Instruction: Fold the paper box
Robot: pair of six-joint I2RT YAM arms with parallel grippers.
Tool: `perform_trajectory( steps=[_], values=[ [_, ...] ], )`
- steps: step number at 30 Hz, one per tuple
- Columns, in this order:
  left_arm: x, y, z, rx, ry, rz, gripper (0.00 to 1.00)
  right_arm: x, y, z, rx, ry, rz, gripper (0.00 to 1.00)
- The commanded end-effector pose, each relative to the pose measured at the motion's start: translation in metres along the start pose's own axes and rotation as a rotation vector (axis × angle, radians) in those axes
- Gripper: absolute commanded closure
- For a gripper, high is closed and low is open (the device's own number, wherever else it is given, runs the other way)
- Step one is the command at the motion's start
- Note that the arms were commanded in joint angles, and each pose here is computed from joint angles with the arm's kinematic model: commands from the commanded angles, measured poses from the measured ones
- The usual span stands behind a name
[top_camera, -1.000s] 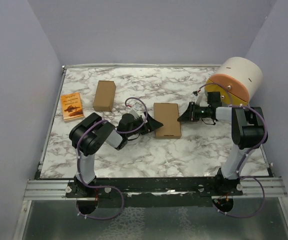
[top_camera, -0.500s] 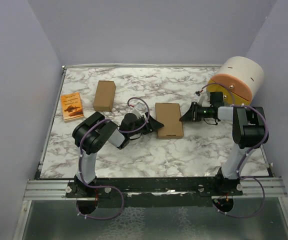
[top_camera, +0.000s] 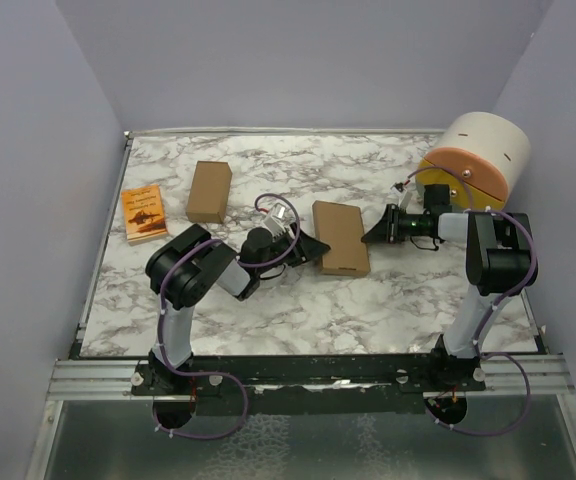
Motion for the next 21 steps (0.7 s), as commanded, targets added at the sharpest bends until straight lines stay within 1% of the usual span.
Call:
perform_trajectory(
  steps=[1, 6, 7, 10, 13, 15, 17, 20, 21],
  values=[
    [-0.004, -0.015, 0.005, 0.063, -0.024, 0.022, 0.47, 0.02, -0.014, 0.004, 0.04, 0.055, 0.049, 0.79],
    [-0.002, -0.012, 0.005, 0.028, -0.014, 0.015, 0.48, 0.019, -0.006, 0.006, 0.0, 0.058, 0.026, 0.79],
    [-0.002, -0.01, 0.005, 0.015, -0.013, 0.013, 0.5, 0.019, -0.005, 0.007, -0.007, 0.06, 0.023, 0.79],
    [-0.002, -0.009, 0.003, -0.005, -0.013, 0.016, 0.61, 0.018, -0.001, 0.007, -0.029, 0.059, 0.012, 0.78],
    [-0.001, -0.007, 0.001, -0.02, -0.012, 0.021, 0.68, 0.015, 0.003, 0.006, -0.055, 0.053, -0.002, 0.76],
    [-0.002, -0.007, -0.003, -0.027, -0.017, 0.026, 0.72, 0.011, 0.007, 0.004, -0.076, 0.047, -0.017, 0.73],
    [-0.005, -0.007, -0.008, -0.032, -0.026, 0.031, 0.76, 0.007, 0.012, 0.002, -0.099, 0.043, -0.038, 0.66],
    [-0.009, -0.004, -0.019, -0.05, -0.039, 0.041, 0.79, 0.001, 0.021, -0.002, -0.129, 0.036, -0.086, 0.5],
    [-0.011, -0.003, -0.023, -0.055, -0.045, 0.042, 0.81, -0.001, 0.024, -0.004, -0.14, 0.032, -0.102, 0.46]
  ],
)
Point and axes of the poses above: each gripper's point midway between its finger pads, its own z axis out along the fingers, its own y axis along the line the jaws close on, x = y × z, the point moved 10 cm from there along -z, back along the fingers, and after that the axes turned 5 degrees about z, right-handed, at the moved point
